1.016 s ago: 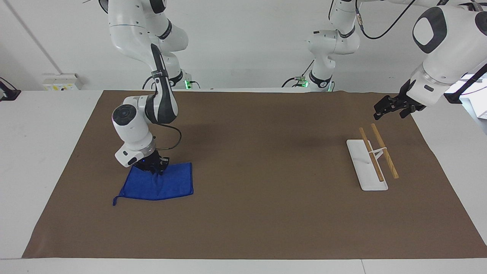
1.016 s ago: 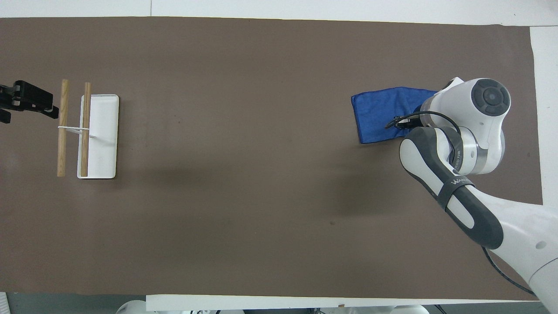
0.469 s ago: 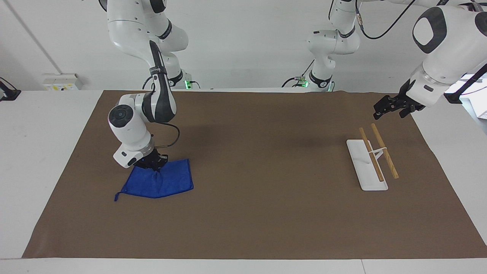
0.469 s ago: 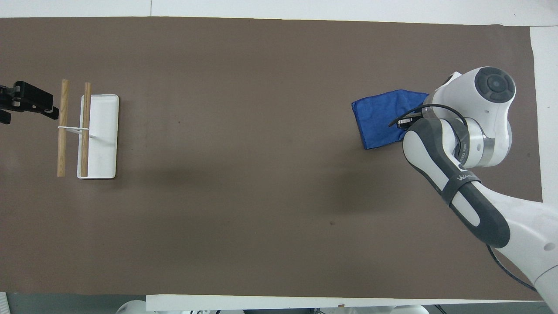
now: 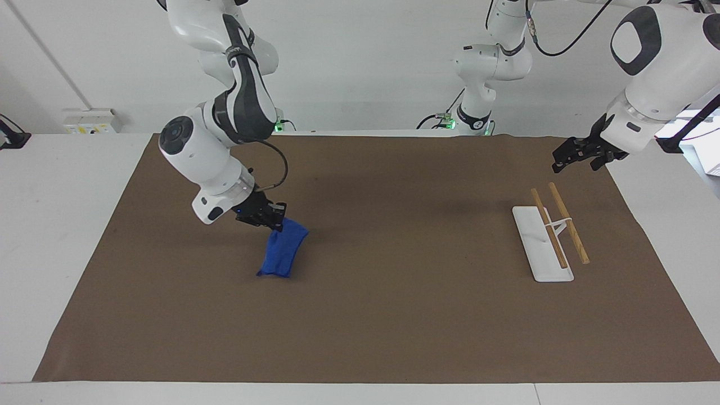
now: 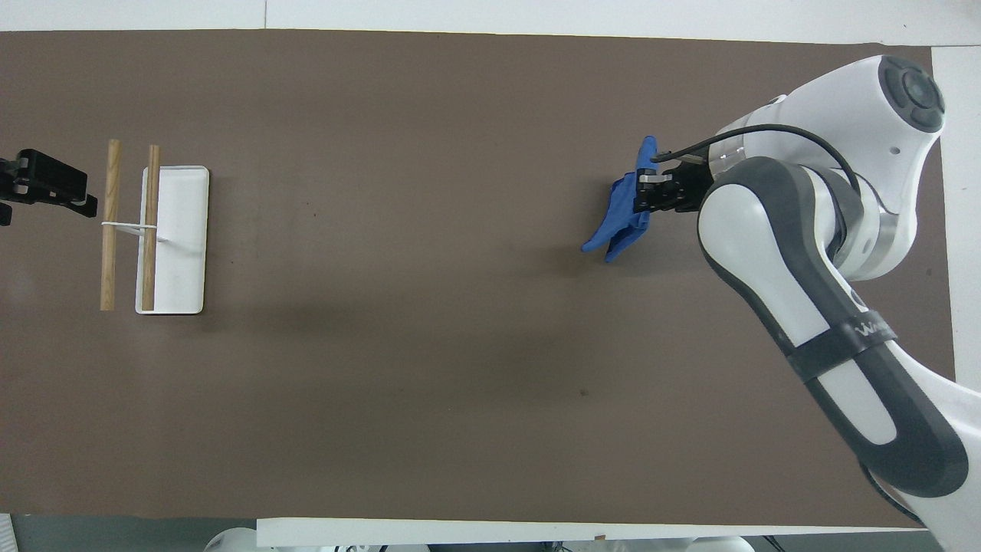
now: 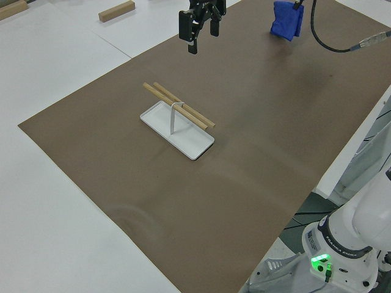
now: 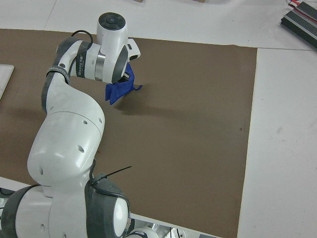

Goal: Right arm passes towel to left arm to hang
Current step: 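Carry the towel toward the left gripper while the left gripper reaches it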

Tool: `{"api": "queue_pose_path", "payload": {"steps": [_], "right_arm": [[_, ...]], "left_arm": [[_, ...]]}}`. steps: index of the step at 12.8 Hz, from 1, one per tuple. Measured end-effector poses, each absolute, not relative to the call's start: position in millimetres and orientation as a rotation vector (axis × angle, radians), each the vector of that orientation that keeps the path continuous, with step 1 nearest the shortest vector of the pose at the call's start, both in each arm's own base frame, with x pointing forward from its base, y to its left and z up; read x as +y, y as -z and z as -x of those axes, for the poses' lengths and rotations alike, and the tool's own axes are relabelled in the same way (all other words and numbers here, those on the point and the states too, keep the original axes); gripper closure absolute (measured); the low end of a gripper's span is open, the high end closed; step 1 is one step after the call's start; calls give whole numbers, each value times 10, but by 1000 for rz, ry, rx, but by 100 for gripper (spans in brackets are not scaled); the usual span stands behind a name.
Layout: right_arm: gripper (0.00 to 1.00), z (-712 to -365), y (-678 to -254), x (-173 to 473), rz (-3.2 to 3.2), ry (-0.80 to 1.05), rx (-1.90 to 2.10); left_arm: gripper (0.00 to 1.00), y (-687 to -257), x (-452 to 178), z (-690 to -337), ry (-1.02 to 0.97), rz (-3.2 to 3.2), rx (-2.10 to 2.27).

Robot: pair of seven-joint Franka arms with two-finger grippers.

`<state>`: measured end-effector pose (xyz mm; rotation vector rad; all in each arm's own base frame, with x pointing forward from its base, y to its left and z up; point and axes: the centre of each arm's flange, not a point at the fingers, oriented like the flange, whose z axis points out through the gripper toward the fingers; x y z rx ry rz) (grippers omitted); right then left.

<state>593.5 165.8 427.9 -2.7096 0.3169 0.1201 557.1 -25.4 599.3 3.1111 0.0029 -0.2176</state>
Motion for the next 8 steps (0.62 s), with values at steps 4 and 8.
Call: {"api": "queue_pose_path", "payload": {"steps": [4,8], "right_arm": [[93,-5698,-4447,2723,2390,-258,699],[93,-5484,-4537,3345,2129,-378,927]], "left_arm": [[0,-5782,-288,-5400,250,-3100,344],[0,-5055,-1518,-5085,126,-3001,912]]}}
